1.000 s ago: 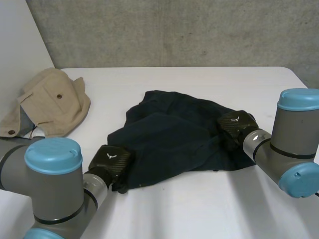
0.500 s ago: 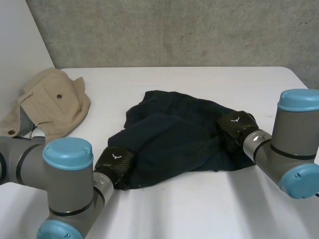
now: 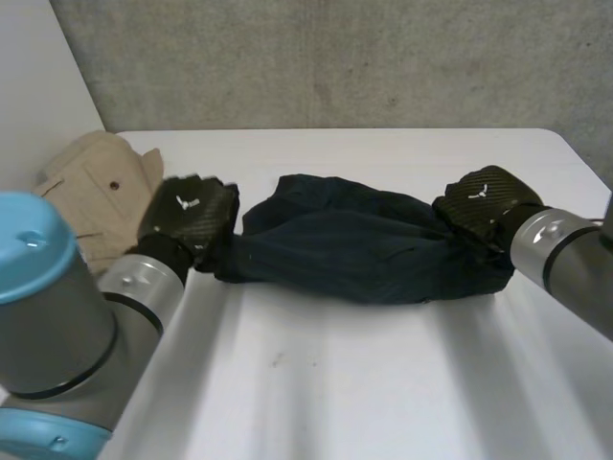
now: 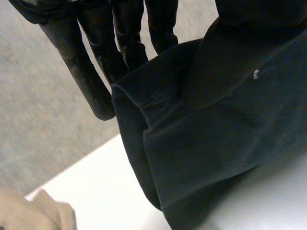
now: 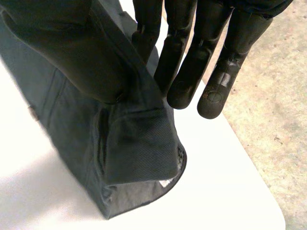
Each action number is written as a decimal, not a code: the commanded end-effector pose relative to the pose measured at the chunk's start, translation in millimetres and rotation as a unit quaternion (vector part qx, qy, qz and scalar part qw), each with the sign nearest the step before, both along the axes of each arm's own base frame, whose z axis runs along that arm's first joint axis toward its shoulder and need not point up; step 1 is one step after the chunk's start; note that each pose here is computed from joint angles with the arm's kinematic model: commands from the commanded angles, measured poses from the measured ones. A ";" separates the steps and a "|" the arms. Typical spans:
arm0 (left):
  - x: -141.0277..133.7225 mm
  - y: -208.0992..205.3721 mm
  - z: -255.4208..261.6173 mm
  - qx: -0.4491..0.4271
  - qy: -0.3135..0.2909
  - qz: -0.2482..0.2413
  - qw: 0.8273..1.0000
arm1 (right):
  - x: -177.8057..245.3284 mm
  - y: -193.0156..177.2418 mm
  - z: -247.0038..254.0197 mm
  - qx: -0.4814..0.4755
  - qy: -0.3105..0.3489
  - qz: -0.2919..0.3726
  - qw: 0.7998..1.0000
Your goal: Fold the laundry.
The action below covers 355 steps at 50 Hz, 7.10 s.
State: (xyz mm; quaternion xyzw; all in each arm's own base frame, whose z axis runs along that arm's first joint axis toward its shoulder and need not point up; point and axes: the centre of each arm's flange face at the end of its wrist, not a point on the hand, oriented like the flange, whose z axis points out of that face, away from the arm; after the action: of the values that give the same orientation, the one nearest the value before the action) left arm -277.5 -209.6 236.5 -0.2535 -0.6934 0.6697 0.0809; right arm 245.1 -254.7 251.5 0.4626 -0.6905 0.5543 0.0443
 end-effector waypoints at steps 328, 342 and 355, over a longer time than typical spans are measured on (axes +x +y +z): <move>-35.6 -46.8 3.8 -0.065 0.044 -0.029 0.997 | 99.6 42.6 -71.4 -0.023 -0.028 0.266 0.963; -102.6 -48.8 -11.4 -0.065 0.054 -0.098 0.992 | 26.2 -21.6 -7.3 0.068 -0.256 0.026 0.964; -124.3 -38.7 -103.9 0.105 -0.009 -0.134 0.985 | 19.8 -48.2 -84.2 0.158 -0.206 -0.017 0.965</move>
State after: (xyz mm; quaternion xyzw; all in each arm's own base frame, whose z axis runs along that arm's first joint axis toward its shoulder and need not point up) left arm -405.0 -249.2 169.9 -0.3271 -0.6732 0.6314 0.2030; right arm 262.7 -293.3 207.8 0.3113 -0.7485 0.5593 -0.1734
